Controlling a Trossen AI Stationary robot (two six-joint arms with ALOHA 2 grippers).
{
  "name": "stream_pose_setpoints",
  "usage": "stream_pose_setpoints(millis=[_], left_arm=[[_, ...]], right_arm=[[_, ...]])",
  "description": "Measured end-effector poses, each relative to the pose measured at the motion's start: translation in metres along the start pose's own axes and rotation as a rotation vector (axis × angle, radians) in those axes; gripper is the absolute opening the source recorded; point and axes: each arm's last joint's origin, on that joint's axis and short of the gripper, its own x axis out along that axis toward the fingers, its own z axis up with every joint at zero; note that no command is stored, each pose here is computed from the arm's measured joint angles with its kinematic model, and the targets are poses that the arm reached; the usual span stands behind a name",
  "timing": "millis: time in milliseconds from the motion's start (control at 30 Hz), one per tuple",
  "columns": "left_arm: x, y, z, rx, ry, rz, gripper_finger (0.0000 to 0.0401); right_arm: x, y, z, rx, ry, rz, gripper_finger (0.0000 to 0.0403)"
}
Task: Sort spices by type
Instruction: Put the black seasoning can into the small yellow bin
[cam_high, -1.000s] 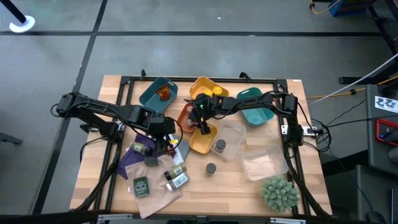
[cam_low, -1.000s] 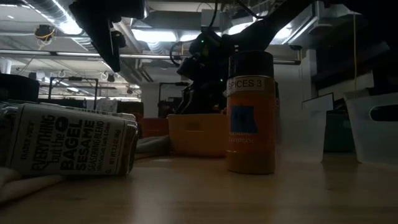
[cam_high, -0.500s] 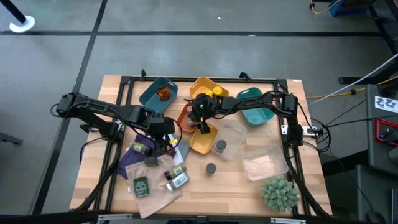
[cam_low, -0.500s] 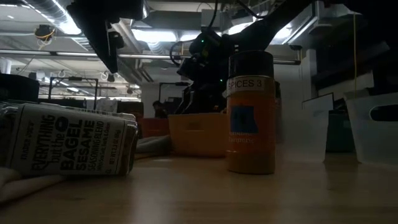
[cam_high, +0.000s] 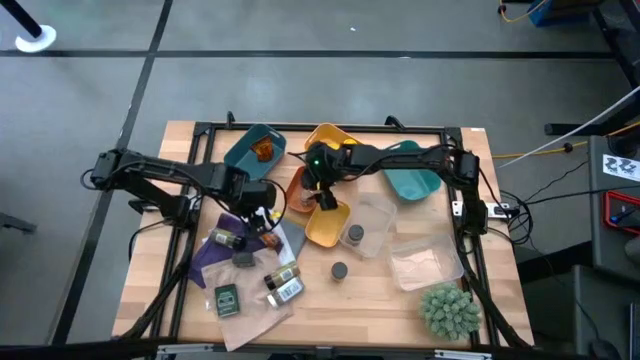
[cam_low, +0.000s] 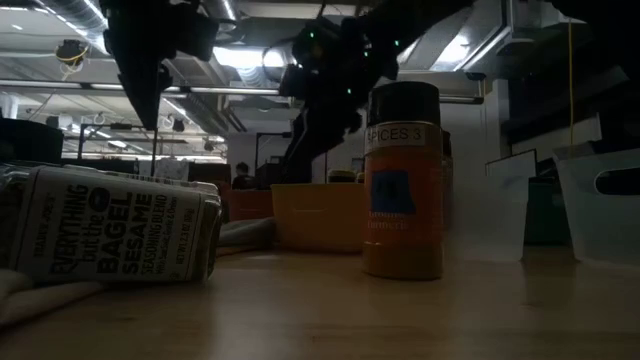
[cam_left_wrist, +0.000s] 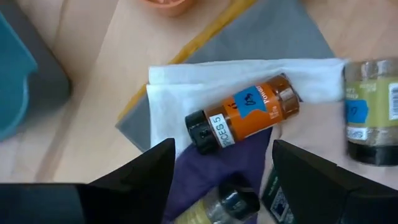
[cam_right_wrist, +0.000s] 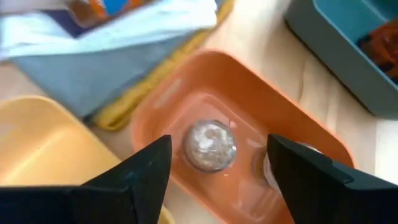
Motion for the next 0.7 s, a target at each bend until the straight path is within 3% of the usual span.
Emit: stream_pose_setpoints(millis=[300,500,700], left_arm=[[0.007,0.002,-0.003,0.24,0.016,0.007,0.0253],[0.019,0.004,-0.013,0.181,0.101,-0.012,0.0253],[0.004,-0.004,-0.019,0.1,0.073,-0.077,0.0253]], right_arm=[[-0.014,0.026,0.019,-0.094,0.097,0.112,0.0264],[-0.022,0.05,0.017,-0.115,0.204,0.198,0.0264],[-0.028,0.064,0.021,-0.14,0.23,0.207,0.0264]])
